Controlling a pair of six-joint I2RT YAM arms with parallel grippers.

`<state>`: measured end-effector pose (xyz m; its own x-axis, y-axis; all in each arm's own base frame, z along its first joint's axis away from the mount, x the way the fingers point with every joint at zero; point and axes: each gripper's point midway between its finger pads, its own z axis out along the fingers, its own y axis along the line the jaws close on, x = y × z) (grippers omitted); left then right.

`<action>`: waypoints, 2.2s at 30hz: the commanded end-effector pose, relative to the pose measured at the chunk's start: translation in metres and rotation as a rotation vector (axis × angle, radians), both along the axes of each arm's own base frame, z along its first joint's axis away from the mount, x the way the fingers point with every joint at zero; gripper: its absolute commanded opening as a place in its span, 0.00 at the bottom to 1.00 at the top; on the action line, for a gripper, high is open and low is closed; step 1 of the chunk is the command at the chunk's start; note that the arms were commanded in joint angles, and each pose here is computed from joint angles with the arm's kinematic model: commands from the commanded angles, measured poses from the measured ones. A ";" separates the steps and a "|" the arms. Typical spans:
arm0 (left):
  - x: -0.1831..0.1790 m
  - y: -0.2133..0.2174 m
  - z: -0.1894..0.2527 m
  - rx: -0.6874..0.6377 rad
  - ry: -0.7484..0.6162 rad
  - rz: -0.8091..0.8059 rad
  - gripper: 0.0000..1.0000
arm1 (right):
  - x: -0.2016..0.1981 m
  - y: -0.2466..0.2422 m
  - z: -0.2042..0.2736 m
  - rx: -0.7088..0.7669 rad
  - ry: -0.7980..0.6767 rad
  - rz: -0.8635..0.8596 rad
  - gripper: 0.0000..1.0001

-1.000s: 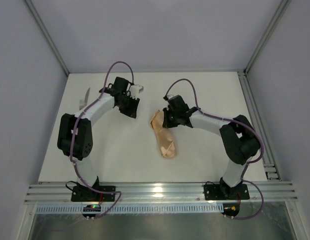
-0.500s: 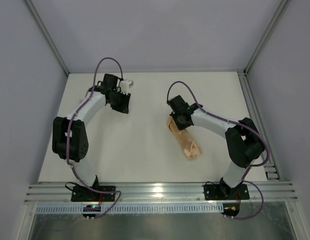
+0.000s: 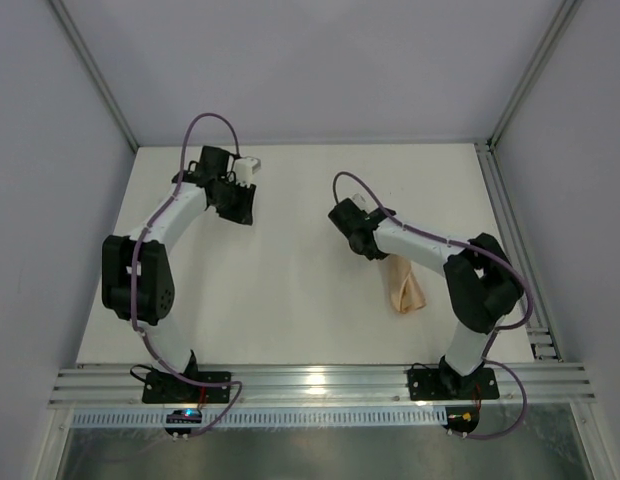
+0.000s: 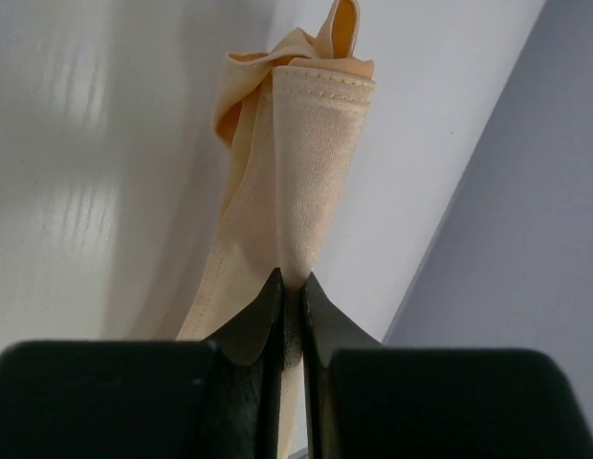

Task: Fold the napkin into a case and place the utensils inside
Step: Turn over the smaller rectangle-folded napkin at the center of the board.

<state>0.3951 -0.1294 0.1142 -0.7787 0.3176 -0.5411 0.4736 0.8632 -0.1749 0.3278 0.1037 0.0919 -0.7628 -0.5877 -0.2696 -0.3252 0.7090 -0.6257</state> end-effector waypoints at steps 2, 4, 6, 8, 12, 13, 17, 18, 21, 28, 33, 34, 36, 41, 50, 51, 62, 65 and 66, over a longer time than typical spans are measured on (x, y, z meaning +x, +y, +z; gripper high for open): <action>0.007 0.005 0.022 -0.005 -0.066 0.007 0.30 | 0.001 0.007 -0.006 -0.271 -0.025 0.063 0.03; 0.008 0.008 0.022 -0.004 -0.068 0.015 0.30 | -0.003 0.033 -0.030 -0.306 -0.003 0.115 0.03; 0.008 0.011 0.023 -0.004 -0.068 0.021 0.30 | -0.008 0.051 -0.042 -0.335 0.029 0.152 0.03; 0.009 0.016 0.024 -0.001 -0.072 0.032 0.30 | -0.015 0.085 -0.058 -0.300 0.029 0.189 0.03; 0.011 0.022 0.025 0.001 -0.073 0.044 0.30 | -0.027 0.132 -0.076 -0.202 0.042 0.232 0.03; 0.011 0.024 0.025 0.003 -0.074 0.046 0.30 | -0.027 0.142 -0.077 -0.180 0.040 0.237 0.03; 0.011 0.025 0.025 0.002 -0.075 0.050 0.30 | -0.036 0.167 -0.092 -0.120 0.070 0.252 0.03; 0.012 0.026 0.025 0.003 -0.076 0.052 0.30 | -0.040 0.176 -0.094 -0.091 0.080 0.261 0.03; 0.015 0.030 0.027 0.005 -0.085 0.065 0.30 | -0.043 0.196 -0.093 -0.048 0.070 0.284 0.04; 0.018 0.040 0.031 0.003 -0.095 0.089 0.32 | -0.065 0.249 -0.094 0.062 0.080 0.374 0.21; 0.014 0.038 0.022 -0.001 -0.072 0.086 0.35 | -0.079 0.280 -0.083 0.161 0.077 0.428 0.46; 0.013 0.037 0.020 -0.005 -0.067 0.083 0.36 | -0.079 0.288 -0.071 0.193 0.057 0.436 0.49; 0.012 0.035 0.016 -0.009 -0.058 0.078 0.37 | -0.080 0.297 -0.056 0.229 0.033 0.457 0.57; 0.014 0.025 0.008 -0.024 -0.044 0.049 0.39 | -0.094 0.329 0.008 0.394 -0.036 0.547 0.66; -0.011 -0.038 -0.010 -0.058 0.006 -0.111 0.41 | -0.156 0.259 0.074 0.787 0.097 0.467 0.59; -0.013 -0.045 -0.012 -0.059 0.003 -0.125 0.42 | -0.159 0.232 0.072 0.808 0.120 0.417 0.58; -0.040 -0.143 -0.036 -0.095 0.026 -0.317 0.47 | -0.145 0.137 0.034 0.983 0.122 0.121 0.61; -0.040 -0.145 -0.049 -0.095 0.058 -0.300 0.47 | -0.151 0.136 0.021 0.990 0.148 0.126 0.59; -0.039 -0.145 -0.051 -0.092 0.063 -0.294 0.47 | -0.153 0.134 0.009 0.980 0.159 0.116 0.57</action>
<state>0.3392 -0.2643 0.0560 -0.6934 0.5301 -0.4881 0.6978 0.6630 -0.2712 0.1733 0.2198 0.0926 -0.7984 -0.2878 -0.5289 -0.4390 0.8795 0.1840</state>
